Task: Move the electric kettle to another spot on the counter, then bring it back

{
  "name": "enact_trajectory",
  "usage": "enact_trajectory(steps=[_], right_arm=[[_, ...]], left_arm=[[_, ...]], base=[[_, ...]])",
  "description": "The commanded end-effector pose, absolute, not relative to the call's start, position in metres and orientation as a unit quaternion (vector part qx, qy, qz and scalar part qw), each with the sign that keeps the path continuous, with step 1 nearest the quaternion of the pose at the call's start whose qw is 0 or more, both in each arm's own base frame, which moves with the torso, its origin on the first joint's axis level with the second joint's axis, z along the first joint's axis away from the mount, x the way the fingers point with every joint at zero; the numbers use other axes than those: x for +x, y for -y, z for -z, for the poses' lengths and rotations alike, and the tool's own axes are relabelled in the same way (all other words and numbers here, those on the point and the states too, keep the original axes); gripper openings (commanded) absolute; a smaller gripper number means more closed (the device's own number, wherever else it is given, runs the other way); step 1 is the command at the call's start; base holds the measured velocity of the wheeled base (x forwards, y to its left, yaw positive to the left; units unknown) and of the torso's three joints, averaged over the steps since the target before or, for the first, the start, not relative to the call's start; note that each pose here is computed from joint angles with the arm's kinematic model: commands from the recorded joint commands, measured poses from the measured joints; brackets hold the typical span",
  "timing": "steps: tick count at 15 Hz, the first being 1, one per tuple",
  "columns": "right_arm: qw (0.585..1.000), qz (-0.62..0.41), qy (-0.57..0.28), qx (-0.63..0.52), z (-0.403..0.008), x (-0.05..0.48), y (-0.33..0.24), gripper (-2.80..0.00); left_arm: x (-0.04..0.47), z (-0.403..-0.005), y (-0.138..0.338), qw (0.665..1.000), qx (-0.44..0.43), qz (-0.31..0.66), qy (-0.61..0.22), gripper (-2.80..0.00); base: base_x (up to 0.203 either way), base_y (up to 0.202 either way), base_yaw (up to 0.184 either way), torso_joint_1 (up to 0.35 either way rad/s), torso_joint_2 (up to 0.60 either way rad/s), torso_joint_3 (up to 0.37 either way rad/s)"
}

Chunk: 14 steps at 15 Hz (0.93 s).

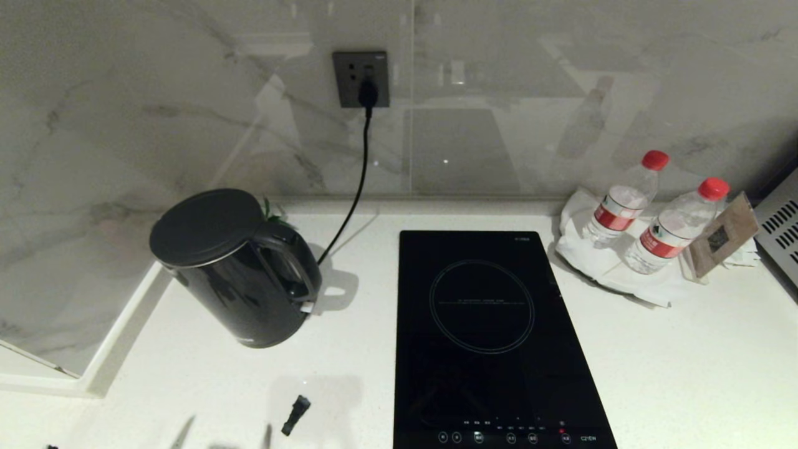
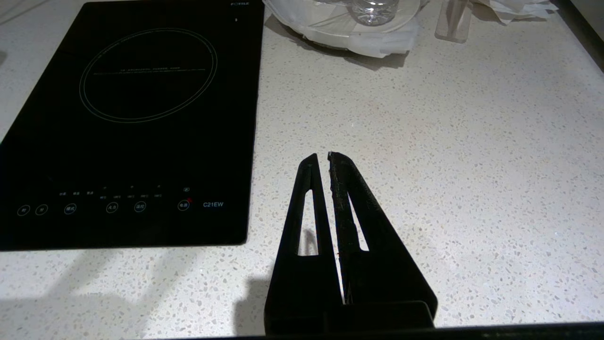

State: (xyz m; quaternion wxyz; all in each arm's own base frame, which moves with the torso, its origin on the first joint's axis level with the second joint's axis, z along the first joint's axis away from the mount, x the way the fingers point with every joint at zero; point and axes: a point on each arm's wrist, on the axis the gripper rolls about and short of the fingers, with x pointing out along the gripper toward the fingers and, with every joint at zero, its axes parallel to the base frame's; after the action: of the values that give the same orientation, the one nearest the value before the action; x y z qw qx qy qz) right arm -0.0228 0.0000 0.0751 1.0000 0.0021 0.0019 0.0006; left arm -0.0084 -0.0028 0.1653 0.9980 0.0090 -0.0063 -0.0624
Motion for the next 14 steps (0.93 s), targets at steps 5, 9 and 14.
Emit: enact_trajectory(steps=[5, 9, 14], right_arm=[[1.0, -0.001, -0.002, 0.002, -0.075, -0.023, 0.0, -2.8], [1.0, -0.001, -0.002, 0.002, -0.075, -0.023, 0.0, -2.8], [1.0, -0.001, -0.002, 0.002, -0.075, -0.023, 0.0, -2.8]], left_arm=[[0.08, -0.211, 0.012, 0.989, 0.006, 0.137, -0.048, 0.0], [0.111, -0.208, 0.035, 0.973, 0.014, 0.211, -0.097, 0.0], [0.126, -0.177, 0.073, 0.958, 0.042, 0.25, -0.135, 0.0]], base=[[0.0, 0.0, 0.0, 0.0, 0.0, 0.0], [0.0, 0.0, 0.0, 0.0, 0.0, 0.0], [0.0, 0.0, 0.0, 0.0, 0.0, 0.0]])
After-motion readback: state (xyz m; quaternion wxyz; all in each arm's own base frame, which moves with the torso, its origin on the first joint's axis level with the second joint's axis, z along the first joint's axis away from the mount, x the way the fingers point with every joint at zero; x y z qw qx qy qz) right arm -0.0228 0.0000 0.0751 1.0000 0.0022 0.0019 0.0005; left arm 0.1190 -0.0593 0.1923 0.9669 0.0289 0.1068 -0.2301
